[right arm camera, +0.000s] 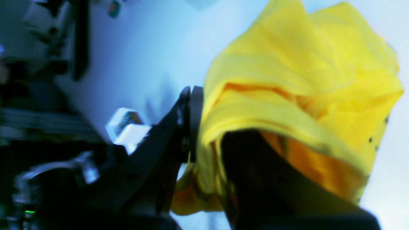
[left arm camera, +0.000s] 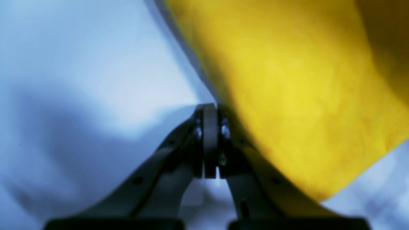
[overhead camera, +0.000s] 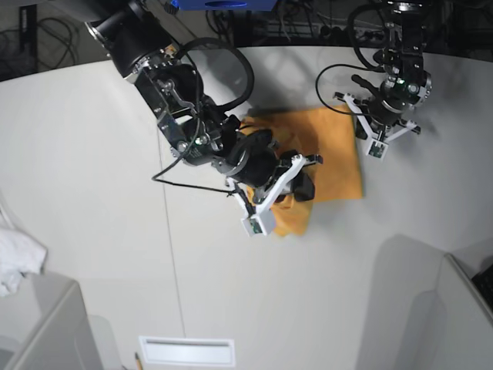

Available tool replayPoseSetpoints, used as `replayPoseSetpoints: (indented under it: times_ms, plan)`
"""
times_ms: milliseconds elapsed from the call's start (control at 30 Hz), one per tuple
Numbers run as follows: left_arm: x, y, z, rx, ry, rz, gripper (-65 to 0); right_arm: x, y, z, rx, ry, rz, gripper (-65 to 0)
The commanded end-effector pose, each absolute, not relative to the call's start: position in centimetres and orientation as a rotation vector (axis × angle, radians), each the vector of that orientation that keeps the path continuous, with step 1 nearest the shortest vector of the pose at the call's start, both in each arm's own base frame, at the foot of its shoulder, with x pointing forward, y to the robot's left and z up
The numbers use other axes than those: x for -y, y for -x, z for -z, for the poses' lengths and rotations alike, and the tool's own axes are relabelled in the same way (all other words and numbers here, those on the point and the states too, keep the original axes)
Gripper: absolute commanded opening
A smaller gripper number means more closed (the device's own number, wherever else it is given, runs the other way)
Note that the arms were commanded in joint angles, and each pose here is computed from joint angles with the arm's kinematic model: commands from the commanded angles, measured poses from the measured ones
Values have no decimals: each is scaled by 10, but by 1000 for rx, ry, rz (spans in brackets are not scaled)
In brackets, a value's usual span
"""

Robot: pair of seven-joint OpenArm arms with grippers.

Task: Fold the T-shirt properly
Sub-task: 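Press and adjust the folded bundle with the right gripper, raising the left gripper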

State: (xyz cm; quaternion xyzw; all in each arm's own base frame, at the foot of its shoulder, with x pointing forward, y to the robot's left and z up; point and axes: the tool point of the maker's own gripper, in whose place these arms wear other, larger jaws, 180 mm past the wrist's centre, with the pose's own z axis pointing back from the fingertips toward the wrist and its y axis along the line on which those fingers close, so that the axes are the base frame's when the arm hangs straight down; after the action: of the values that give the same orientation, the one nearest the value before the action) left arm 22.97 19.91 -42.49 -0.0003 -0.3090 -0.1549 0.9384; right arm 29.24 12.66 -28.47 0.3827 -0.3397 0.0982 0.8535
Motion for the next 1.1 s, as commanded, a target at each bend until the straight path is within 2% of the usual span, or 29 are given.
replayPoseSetpoints:
  times_ms: [0,267,733,867,900,1000,1067]
  plan:
    - [-198,-232,419,644,-2,331,-650,-141,-288,276,726,-841,-241,-650]
    - [-198,-230,417,646,-3,331,-650,-160,-280,291,766,-769,-359,-650]
    - [-188,-231,408,683,19,310,-650,-170,-289,364,627,-660,-307,-650]
    - [-223,-227,381,737,-67,249,-650,-169,-284,372,593,-650,-301,-650]
    - [-234,-223,375,743,-96,231,-650,-169,-281,374,573,-646,-307,-629]
    - [-270,-205,364,732,-176,185,-650,-168,-276,376,537,-639,-323,-396]
    - [-299,-190,358,726,-208,123,-650,-169,-273,372,526,-640,-326,-305]
